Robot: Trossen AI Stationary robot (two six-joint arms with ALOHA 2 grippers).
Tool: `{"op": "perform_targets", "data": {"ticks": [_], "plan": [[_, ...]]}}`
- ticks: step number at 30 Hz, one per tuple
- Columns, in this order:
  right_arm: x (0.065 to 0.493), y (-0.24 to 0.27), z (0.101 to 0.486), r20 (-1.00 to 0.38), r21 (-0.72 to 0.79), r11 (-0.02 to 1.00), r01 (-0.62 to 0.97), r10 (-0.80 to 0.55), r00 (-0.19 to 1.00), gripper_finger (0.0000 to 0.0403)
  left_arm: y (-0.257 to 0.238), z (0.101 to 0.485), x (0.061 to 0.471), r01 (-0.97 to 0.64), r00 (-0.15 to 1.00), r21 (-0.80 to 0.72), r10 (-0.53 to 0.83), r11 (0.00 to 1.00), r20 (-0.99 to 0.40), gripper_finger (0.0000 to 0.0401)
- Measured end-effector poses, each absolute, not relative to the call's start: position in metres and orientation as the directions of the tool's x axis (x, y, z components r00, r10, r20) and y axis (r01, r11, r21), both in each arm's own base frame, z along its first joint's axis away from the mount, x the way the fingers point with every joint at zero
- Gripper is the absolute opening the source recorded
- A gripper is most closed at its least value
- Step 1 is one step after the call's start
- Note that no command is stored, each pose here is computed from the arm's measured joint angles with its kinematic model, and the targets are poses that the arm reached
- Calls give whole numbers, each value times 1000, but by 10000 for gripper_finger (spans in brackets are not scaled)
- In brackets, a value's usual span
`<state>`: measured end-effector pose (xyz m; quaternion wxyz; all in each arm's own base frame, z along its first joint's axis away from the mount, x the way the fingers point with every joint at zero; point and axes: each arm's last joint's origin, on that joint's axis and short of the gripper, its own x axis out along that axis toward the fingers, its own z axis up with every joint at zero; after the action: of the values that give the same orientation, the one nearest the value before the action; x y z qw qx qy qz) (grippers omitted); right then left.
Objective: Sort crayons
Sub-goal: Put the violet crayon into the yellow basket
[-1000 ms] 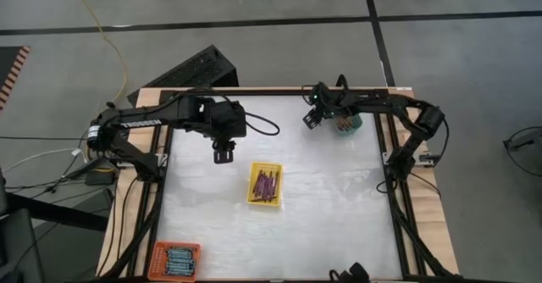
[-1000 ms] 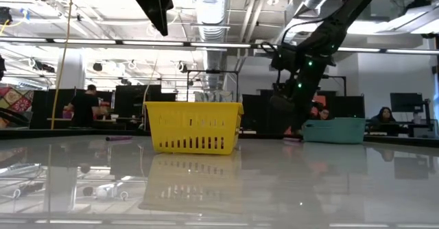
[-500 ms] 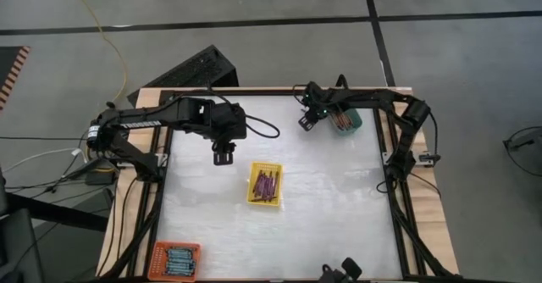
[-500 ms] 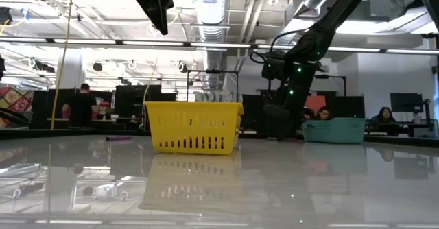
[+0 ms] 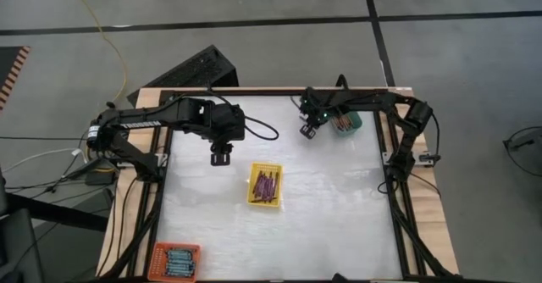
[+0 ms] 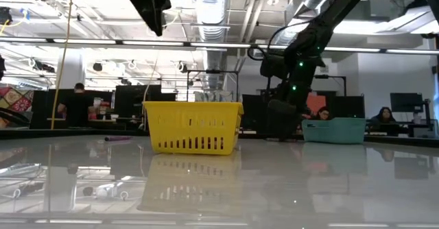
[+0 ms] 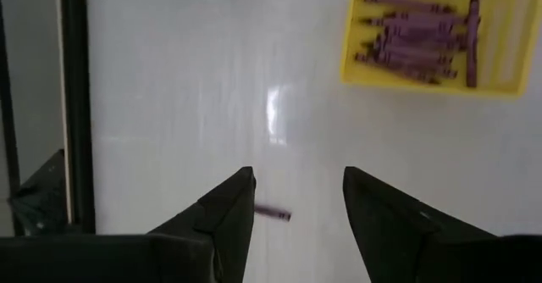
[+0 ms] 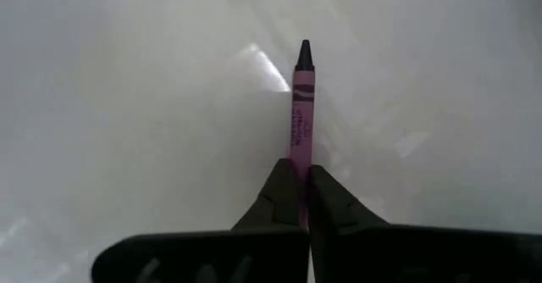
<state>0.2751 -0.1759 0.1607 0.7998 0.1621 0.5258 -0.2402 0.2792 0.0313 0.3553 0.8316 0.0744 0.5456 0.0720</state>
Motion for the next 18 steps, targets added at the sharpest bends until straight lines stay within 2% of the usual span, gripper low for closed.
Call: {"op": "perform_targets", "data": {"ticks": [5,9,18], "plan": [[289,-142,170,-914,15,899,437,-165,370,3,30,352,271,-38,308,191,193,981,-932,171],[297,-106,188,-889,24,965,263,-100,448,2,27,349,262,-37,220,190,194,981,-956,171],[302,-37,233,-788,-208,977,-43,-141,600,1,27,349,258,-55,166,228,234,972,-958,171]]}}
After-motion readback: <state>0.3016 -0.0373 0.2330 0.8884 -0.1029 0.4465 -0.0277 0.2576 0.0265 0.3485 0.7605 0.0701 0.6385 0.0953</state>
